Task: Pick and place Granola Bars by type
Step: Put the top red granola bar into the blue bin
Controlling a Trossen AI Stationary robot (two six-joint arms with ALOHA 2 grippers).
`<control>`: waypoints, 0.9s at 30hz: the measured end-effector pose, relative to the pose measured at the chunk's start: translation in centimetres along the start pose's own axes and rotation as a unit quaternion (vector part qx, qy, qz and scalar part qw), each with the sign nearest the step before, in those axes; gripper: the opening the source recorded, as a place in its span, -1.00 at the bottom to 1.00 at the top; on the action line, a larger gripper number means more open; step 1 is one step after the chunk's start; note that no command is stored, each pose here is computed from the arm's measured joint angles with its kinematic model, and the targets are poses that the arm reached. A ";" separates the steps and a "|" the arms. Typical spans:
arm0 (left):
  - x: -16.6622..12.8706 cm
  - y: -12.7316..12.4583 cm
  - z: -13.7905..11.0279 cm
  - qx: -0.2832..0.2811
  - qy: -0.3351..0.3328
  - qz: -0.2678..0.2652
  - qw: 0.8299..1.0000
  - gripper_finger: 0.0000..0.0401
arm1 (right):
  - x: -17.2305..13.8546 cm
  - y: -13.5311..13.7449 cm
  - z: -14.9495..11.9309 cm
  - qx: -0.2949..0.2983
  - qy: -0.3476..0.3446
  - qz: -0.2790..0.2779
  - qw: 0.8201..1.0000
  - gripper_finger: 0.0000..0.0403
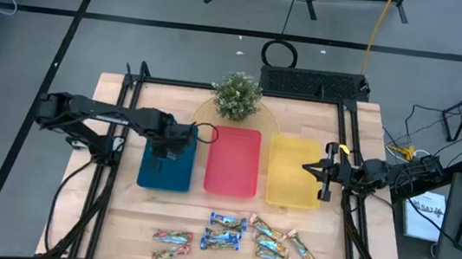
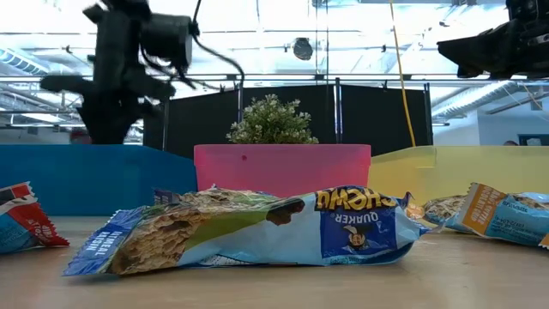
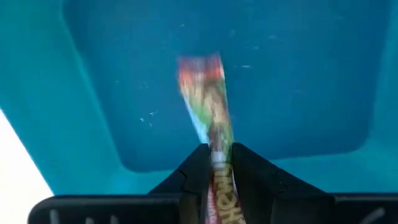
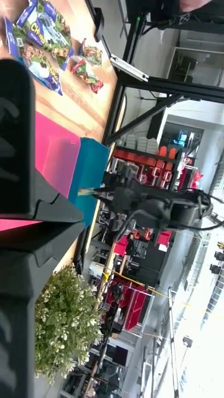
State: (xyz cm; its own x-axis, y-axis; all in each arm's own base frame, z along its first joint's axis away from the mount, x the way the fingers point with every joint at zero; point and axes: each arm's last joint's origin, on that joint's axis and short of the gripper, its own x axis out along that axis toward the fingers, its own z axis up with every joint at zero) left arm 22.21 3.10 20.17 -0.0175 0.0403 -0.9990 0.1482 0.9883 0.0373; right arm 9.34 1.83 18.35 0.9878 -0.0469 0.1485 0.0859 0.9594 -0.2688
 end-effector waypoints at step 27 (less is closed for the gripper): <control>-9.4 -7.1 4.5 -0.238 -0.081 -0.069 0.965 -0.21 | 0.0 0.0 0.0 0.001 0.000 0.000 1.000 -1.00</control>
State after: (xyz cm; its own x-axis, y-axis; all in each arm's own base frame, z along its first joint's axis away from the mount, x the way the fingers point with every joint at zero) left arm 25.75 -4.92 29.16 0.1560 -0.0824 -0.9843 -0.3156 0.9401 -0.1287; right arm 9.34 1.83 18.35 0.9877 -0.0469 0.1488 0.0859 0.9596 -0.2678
